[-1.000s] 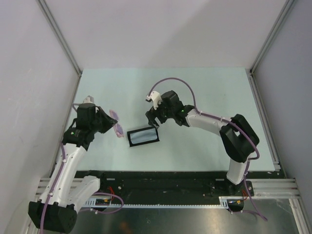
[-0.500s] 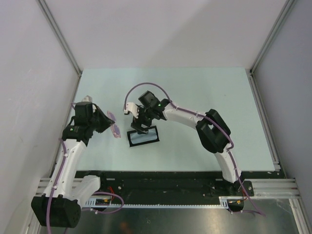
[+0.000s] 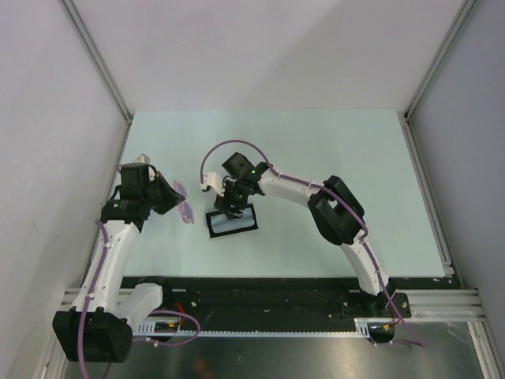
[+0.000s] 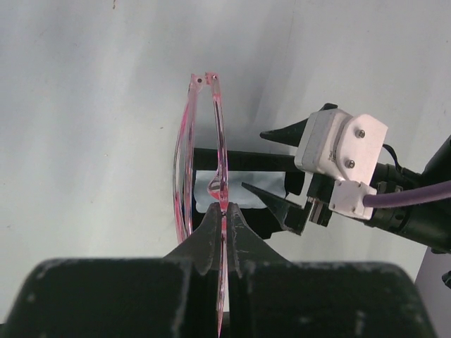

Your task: Organize the sunglasses

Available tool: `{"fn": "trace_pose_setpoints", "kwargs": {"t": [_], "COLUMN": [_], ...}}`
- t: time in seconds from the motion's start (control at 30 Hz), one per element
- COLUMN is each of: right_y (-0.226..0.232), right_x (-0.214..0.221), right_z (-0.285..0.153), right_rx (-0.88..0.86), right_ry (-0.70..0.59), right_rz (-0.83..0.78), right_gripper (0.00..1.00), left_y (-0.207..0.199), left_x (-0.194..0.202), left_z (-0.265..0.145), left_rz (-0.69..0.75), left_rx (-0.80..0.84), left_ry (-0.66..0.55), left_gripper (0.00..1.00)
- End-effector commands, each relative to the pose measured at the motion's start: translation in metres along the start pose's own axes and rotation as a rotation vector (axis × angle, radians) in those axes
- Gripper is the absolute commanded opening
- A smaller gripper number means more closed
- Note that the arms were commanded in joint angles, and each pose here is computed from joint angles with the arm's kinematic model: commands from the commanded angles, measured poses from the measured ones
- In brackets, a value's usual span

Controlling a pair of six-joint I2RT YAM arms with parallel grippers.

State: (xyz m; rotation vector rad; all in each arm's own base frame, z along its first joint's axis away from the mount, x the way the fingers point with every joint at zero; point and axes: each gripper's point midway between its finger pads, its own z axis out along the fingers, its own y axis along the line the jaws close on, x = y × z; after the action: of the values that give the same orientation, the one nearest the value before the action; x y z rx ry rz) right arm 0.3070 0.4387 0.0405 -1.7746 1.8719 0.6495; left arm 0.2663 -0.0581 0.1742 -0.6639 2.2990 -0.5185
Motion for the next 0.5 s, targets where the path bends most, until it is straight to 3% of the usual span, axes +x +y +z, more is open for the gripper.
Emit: {"fn": "trace_pose_setpoints", "kwargs": {"t": [0.0, 0.1, 0.47], "right_y": [-0.0165, -0.0165, -0.0172], "right_x": [-0.0191, -0.0174, -0.0149], "right_z": [-0.0018, -0.0017, -0.0071], "right_rx": [0.065, 0.079, 0.158], "right_ry": [-0.042, -0.038, -0.023], "right_rz": [-0.024, -0.015, -0.019], "right_gripper": [0.63, 0.56, 0.43], "left_y": [-0.0153, -0.0149, -0.0117], "left_x": [-0.0178, -0.0173, -0.0155], "left_z": [-0.0092, -0.0082, -0.0040], "left_rz": [0.029, 0.031, 0.036], "left_rx": [0.049, 0.048, 0.036], "left_ry": [-0.043, -0.039, -0.028], "left_gripper": [0.00, 0.00, 0.00]}}
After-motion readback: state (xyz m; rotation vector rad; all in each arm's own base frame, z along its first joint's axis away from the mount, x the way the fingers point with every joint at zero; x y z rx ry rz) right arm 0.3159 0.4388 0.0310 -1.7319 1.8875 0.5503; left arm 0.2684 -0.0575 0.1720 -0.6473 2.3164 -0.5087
